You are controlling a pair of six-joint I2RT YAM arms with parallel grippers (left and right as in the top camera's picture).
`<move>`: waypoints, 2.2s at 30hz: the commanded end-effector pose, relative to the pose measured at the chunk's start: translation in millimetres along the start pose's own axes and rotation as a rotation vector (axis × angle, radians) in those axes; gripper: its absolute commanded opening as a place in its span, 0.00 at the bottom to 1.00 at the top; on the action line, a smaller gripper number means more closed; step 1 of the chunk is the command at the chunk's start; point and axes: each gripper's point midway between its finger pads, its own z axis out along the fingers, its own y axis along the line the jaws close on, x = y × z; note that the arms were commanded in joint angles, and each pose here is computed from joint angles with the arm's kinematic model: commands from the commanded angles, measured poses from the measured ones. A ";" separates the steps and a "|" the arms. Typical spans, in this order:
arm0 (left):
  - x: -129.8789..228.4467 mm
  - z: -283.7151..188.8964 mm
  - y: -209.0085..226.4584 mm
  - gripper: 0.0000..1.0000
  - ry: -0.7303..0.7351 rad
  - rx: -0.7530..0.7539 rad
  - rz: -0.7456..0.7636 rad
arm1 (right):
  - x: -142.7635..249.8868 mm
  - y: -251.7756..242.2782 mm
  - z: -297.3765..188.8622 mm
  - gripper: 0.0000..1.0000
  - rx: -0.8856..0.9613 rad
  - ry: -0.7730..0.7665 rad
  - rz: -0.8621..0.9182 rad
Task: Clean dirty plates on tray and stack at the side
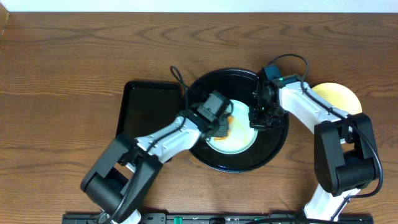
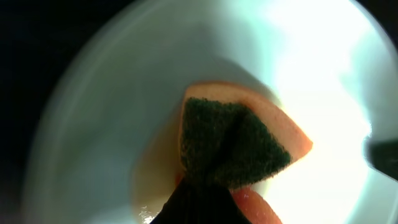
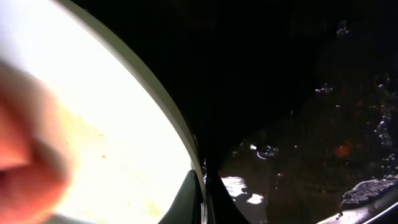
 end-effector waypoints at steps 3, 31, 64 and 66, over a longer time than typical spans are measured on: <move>-2.3 -13.8 55.6 0.07 0.021 -0.176 0.089 | 4.9 -1.6 4.7 0.01 0.023 0.014 0.006; 26.7 -7.2 -23.2 0.08 0.116 0.028 0.152 | 5.0 -1.7 4.7 0.01 0.023 0.014 0.006; -71.7 -121.7 151.5 0.08 -0.134 -0.368 -0.109 | 4.7 -1.7 4.7 0.01 0.023 0.013 0.002; -69.4 -119.4 169.5 0.08 -0.117 -0.392 -0.151 | 4.8 -1.8 4.7 0.01 0.023 0.013 0.002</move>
